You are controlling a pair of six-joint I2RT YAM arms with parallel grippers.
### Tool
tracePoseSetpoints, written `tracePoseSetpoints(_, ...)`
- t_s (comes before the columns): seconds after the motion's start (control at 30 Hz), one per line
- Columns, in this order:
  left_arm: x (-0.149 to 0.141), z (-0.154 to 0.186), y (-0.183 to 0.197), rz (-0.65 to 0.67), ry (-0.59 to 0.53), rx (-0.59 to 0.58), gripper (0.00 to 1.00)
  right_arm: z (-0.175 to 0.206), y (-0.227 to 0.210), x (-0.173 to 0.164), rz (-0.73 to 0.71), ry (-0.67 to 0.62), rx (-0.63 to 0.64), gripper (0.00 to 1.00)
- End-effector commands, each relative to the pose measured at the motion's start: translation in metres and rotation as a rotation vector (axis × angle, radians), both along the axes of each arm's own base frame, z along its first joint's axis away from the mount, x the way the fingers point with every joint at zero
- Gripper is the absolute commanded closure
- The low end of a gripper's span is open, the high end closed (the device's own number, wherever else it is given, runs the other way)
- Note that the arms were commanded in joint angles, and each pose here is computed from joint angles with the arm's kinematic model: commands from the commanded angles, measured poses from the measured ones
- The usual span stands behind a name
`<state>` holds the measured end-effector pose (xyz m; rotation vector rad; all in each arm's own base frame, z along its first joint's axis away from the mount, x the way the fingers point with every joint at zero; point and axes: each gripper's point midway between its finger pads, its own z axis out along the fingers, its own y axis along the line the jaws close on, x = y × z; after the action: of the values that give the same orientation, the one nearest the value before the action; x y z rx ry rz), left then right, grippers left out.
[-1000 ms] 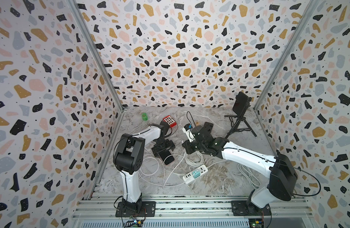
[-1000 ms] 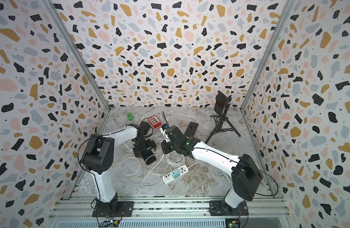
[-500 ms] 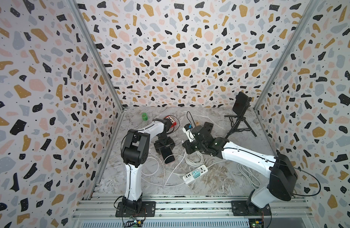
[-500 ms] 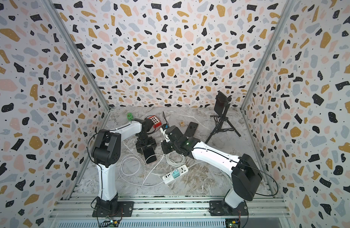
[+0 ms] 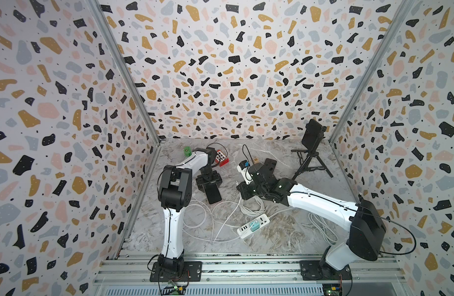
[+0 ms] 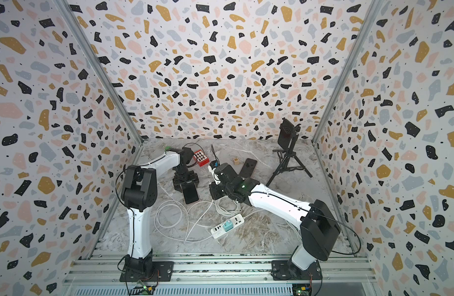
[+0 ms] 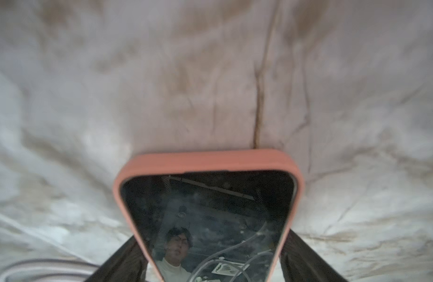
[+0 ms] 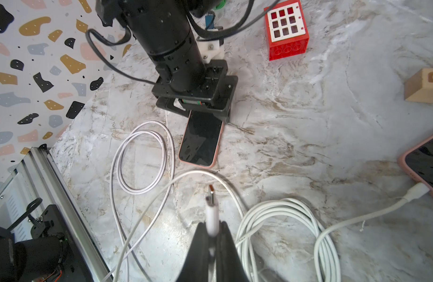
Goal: Plug the charging cable into the phone
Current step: Pick up the phone at the center of the board.
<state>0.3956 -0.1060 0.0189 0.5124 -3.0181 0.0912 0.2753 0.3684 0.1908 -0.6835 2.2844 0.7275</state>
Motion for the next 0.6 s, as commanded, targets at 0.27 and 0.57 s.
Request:
tracePoseSetpoints(0.27, -0.025, 0.014, -0.007, -0.028, 0.026, -0.101, 0.00, -0.002, 0.012, 0.002, 0.003, 0.056, 0.021, 1.00)
tracePoseSetpoints(0.57, -0.048, -0.002, -0.011, 0.042, 0.096, -0.081, 0.03, -0.006, 0.016, 0.001, 0.003, 0.082, 0.040, 1.00)
